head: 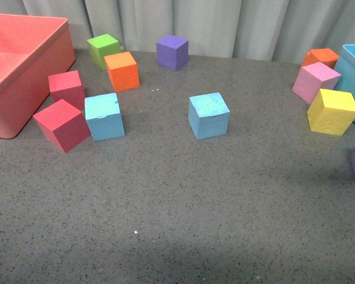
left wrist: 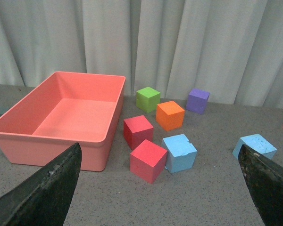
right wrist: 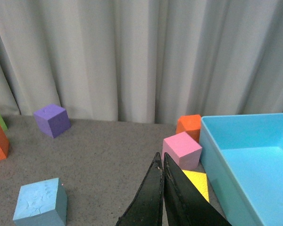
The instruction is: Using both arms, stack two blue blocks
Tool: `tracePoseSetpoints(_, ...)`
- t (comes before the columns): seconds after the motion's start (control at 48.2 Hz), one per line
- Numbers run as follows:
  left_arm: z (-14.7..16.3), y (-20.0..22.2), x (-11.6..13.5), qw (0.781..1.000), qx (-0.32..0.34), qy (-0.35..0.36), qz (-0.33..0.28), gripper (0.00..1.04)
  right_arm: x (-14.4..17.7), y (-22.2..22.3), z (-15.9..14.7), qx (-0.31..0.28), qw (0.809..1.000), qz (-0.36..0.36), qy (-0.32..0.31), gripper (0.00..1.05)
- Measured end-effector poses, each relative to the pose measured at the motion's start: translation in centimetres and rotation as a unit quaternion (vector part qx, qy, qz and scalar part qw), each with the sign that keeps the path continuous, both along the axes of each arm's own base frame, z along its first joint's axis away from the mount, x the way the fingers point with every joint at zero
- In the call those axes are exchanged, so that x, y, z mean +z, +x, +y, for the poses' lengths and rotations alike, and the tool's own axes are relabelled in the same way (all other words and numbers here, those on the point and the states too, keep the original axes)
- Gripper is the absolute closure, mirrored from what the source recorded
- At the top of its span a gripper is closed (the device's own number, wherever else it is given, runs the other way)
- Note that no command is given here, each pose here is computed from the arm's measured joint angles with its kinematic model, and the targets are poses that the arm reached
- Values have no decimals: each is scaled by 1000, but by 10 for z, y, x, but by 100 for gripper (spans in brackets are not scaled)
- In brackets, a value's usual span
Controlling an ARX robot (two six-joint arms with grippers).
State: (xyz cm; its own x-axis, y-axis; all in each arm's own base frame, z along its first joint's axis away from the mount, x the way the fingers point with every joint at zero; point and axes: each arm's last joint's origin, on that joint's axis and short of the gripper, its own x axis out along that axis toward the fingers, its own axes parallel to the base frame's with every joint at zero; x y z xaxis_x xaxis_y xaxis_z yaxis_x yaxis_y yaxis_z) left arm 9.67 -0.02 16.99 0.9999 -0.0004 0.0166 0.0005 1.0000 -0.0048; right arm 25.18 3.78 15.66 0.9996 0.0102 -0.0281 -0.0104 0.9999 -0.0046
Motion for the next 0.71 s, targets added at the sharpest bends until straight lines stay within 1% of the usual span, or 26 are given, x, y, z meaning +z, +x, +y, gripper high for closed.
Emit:
tracePoseSetpoints(0.083,0,0,0,1000,0,0,0,7,7,-13,-7,-5,1000,-13,2,104)
tracePoseSetpoints(0.145,0,0,0,1000,0,0,0,7,5,-27,-13,-7,1000,-9,2,104)
tracePoseSetpoints(0.477,0,0,0,1000,0,0,0,7,4,-67,-26,-5,1000,-5,2,104)
tracePoseSetpoints(0.519,0,0,0,1000,0,0,0,7,4,-72,-30,4,1000,-5,2,104)
tracePoseSetpoints(0.602,0,0,0,1000,0,0,0,7,5,-81,-37,-7,1000,-6,2,104)
tracePoseSetpoints(0.705,0,0,0,1000,0,0,0,7,5,-88,-37,-6,1000,-6,2,104)
